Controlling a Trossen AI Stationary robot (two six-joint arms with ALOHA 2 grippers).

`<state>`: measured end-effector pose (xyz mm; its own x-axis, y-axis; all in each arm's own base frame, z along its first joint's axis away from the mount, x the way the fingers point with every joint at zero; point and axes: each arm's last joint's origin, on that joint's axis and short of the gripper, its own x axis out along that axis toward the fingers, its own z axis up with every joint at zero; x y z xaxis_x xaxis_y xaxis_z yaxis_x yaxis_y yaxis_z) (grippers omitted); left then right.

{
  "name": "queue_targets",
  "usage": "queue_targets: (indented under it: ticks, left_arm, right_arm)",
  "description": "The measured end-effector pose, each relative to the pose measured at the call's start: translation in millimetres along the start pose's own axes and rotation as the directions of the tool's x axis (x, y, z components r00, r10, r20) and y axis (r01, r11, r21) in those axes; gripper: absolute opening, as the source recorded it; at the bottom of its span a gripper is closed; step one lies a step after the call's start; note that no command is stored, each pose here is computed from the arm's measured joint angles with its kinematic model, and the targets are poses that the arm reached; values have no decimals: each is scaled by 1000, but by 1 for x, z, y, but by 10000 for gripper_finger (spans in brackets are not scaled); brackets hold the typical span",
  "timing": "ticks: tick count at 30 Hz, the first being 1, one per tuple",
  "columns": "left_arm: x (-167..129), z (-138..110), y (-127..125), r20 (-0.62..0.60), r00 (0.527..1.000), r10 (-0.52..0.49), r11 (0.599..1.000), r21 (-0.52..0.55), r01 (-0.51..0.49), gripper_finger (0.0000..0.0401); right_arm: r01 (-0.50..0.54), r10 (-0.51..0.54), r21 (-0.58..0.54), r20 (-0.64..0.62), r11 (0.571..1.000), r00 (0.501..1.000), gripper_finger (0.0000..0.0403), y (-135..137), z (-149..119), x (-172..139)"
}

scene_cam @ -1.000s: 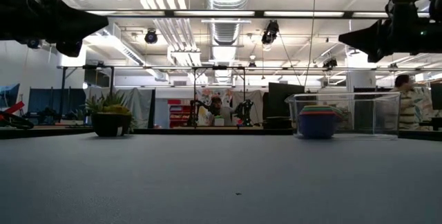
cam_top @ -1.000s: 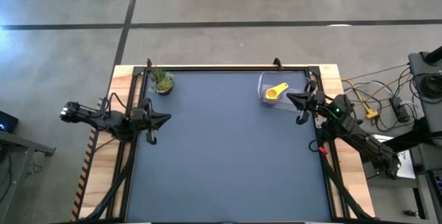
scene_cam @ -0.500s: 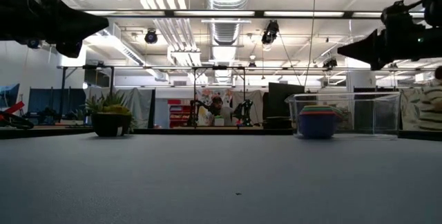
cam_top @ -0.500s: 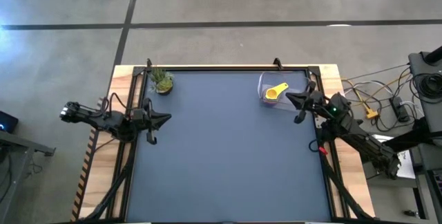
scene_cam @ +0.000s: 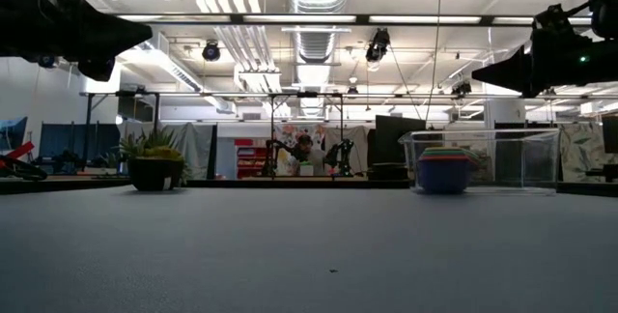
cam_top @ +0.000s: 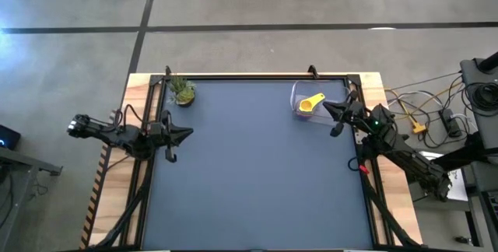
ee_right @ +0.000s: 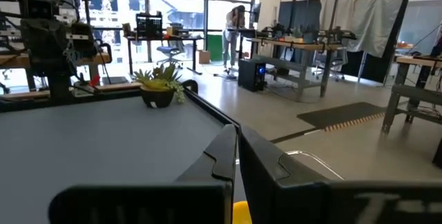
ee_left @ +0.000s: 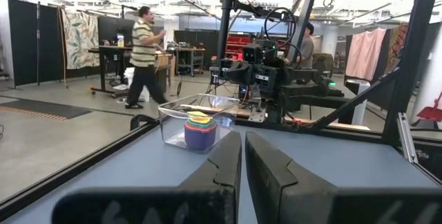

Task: Nest measuring cups in basket
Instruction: Return to Home Position

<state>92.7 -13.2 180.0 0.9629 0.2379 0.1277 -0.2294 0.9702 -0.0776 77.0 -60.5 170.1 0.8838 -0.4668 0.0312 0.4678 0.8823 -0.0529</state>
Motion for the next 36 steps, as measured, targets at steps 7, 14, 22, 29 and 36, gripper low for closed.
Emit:
queue_targets:
  ticks: [7,14,22,29,36]
  left_arm:
    - [0,3,0,9,1000,0,1000,-5,0,4]
    - [0,4,0,10,1000,0,1000,-6,0,4]
    - [0,4,0,11,1000,0,1000,-6,0,4]
    - [0,4,0,12,1000,0,1000,-7,0,4]
    - [0,5,0,12,1000,0,1000,-7,0,4]
  right_arm:
    - [0,0,0,-1,1000,1000,9,0,0,0]
    - [-1,1,1,-3,1000,1000,9,0,0,0]
    - [-1,1,1,-3,1000,1000,9,0,0,0]
    - [-2,2,1,-4,1000,1000,9,0,0,0]
    - [-2,2,1,-4,1000,1000,9,0,0,0]
